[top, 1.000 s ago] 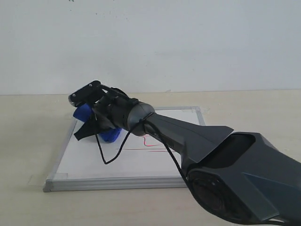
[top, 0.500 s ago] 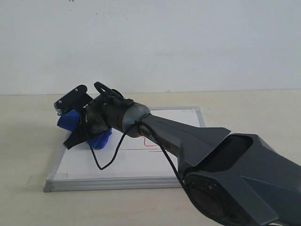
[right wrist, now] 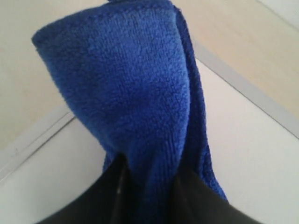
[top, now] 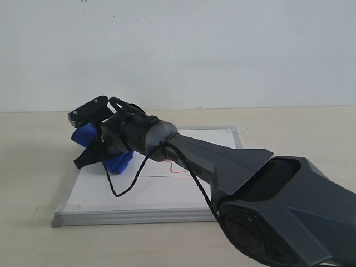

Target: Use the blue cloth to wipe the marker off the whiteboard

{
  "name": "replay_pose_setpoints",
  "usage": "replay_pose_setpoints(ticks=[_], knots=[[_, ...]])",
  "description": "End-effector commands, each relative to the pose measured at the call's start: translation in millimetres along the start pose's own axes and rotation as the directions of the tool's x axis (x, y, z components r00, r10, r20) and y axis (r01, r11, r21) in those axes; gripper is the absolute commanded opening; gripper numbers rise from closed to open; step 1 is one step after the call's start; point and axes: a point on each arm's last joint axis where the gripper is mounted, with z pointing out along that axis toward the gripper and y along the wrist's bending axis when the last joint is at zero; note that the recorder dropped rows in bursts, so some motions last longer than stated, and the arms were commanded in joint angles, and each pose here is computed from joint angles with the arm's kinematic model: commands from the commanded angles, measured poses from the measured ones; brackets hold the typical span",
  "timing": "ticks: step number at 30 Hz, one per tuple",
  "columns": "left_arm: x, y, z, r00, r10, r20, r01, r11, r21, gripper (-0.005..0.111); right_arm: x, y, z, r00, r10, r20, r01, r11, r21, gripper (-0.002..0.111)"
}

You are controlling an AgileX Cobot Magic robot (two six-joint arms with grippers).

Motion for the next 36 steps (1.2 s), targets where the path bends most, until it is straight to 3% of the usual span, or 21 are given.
replay_pose_setpoints(ticks=[1, 9, 18, 24, 29, 36], knots=[[-2, 0.2, 0, 1.000, 0.002, 0.017, -0.002, 1.000, -0.003, 0.004, -10, -5, -6, 0.997, 0.032, 0.065, -0.032, 0.999, 0.004, 0.000], [-2, 0.2, 0, 1.000, 0.002, 0.017, -0.002, 1.000, -0.003, 0.004, -6, -14, -1, 0.990, -0.132, 0.057, 0.129, 0.990, 0.055, 0.000], [-2, 0.2, 0, 1.000, 0.002, 0.017, -0.002, 1.000, -0.003, 0.004, 5, -36, 2, 0.994, -0.092, -0.051, 0.096, 0.991, 0.089, 0.000], [-2, 0.2, 0, 1.000, 0.002, 0.017, -0.002, 1.000, -0.003, 0.004, -5, -23, 2, 0.994, -0.076, 0.078, 0.080, 0.996, -0.047, 0.000], [-2, 0.2, 0, 1.000, 0.002, 0.017, -0.002, 1.000, -0.003, 0.004, -8, -10, 1, 0.984, -0.128, 0.120, 0.146, 0.978, -0.151, 0.000], [-2, 0.2, 0, 1.000, 0.002, 0.017, -0.002, 1.000, -0.003, 0.004, 10, -14, 1, 0.971, -0.227, -0.072, 0.216, 0.967, -0.136, 0.000]])
